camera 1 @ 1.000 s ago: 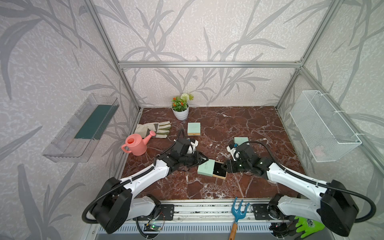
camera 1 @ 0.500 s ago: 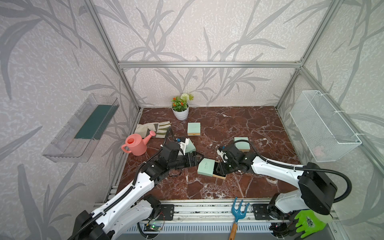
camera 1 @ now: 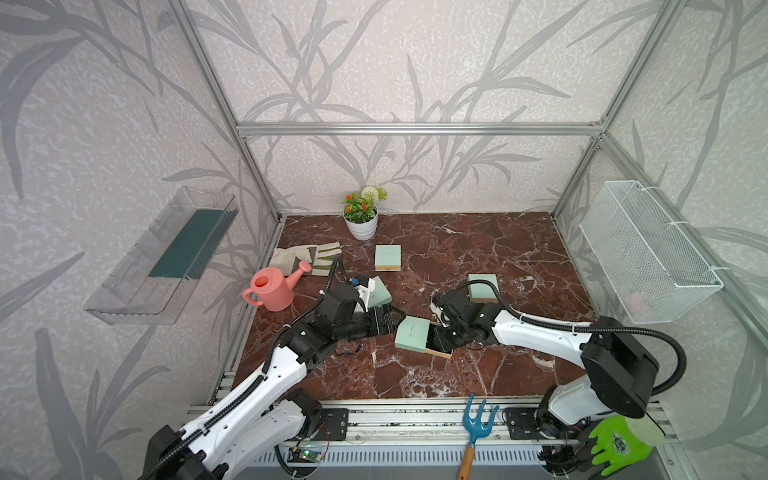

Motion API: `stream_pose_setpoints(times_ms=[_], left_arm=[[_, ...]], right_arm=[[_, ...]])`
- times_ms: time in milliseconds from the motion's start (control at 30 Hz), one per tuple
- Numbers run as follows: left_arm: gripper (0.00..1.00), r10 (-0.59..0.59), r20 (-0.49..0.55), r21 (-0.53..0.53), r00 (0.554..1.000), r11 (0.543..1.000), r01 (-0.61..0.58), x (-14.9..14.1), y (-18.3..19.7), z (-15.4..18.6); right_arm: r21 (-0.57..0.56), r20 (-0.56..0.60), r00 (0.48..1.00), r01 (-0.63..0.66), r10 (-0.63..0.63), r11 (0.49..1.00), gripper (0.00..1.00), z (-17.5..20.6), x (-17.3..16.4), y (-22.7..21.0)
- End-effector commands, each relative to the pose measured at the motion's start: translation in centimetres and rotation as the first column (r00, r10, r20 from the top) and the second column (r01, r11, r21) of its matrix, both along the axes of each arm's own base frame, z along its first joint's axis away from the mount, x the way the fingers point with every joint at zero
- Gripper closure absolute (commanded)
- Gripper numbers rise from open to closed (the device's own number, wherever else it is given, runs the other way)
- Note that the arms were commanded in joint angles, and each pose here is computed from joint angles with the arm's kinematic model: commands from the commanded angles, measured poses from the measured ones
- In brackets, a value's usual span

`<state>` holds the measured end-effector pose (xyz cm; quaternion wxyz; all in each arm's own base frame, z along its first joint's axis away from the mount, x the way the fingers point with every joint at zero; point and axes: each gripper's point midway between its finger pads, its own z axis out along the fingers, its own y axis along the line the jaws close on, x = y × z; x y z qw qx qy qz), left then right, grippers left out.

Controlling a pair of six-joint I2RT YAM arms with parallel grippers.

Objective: Take out the earrings from the drawer-style jewelry box
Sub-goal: Pick up the earring from the drawer.

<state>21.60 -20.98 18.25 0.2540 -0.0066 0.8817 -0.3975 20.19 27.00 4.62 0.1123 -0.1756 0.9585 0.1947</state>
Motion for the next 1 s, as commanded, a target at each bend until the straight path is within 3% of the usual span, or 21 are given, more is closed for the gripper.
stream_pose_setpoints(times_ms=[0,967], left_arm=[[0.10,0.011,0.030,0.006,1.000,1.000,-0.011,0.2,0.4,0.7],[0.11,0.019,-0.007,0.013,1.000,1.000,-0.019,0.5,0.3,-0.6]], right_arm=[[-0.030,0.002,1.000,-0.008,0.008,1.000,0.79,-0.1,0.1,0.0],[-0.014,0.009,1.000,-0.019,0.019,1.000,0.95,0.2,0.3,0.7]])
